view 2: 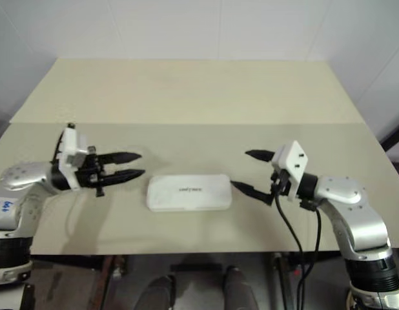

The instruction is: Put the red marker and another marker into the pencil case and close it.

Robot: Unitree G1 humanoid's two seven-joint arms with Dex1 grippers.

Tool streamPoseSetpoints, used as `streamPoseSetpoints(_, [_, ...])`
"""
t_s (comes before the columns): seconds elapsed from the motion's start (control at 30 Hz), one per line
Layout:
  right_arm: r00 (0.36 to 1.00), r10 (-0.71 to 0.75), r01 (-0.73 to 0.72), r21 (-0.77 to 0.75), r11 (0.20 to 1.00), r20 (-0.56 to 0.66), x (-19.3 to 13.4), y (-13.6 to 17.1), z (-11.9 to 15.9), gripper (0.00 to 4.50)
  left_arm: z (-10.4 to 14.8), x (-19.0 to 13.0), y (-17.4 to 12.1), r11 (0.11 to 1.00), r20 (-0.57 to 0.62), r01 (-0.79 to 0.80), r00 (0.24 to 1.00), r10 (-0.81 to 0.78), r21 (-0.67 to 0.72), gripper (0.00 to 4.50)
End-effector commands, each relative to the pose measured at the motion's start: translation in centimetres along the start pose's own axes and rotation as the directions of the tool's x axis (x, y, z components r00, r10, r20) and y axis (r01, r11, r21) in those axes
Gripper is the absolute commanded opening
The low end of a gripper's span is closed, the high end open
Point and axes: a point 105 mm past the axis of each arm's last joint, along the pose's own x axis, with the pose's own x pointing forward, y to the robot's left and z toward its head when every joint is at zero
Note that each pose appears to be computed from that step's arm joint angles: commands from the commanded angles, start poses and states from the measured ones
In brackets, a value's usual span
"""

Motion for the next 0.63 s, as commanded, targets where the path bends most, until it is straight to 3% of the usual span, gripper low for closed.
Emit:
streamPoseSetpoints(0.03, [0.998,-0.041,0.046,-0.099,0.994,0.057,-0.9,-1.4,2.1,4.50,1.0,-1.0,-0.2,0.999,0.024,-0.021,1.000,0.019,0.047,3.72])
streamPoseSetpoints(0.13, [0.998,-0.035,0.041,-0.104,0.994,0.054,-1.2,-1.7,2.2,4.50,1.2,-0.6,-0.4,0.998,0.042,-0.029,0.999,0.027,0.051,4.49])
streamPoseSetpoints(0.3, [0.998,-0.061,0.063,-0.114,0.991,0.027,-2.9,-3.0,2.4,4.50,1.6,-0.4,-0.7,0.997,0.050,-0.043,0.998,0.040,0.061,4.49])
streamPoseSetpoints(0.63, [0.998,-0.065,0.064,-0.104,0.993,-0.006,-3.6,-2.7,1.8,4.50,1.4,-0.9,0.1,0.989,0.057,-0.113,0.993,0.107,0.101,4.49])
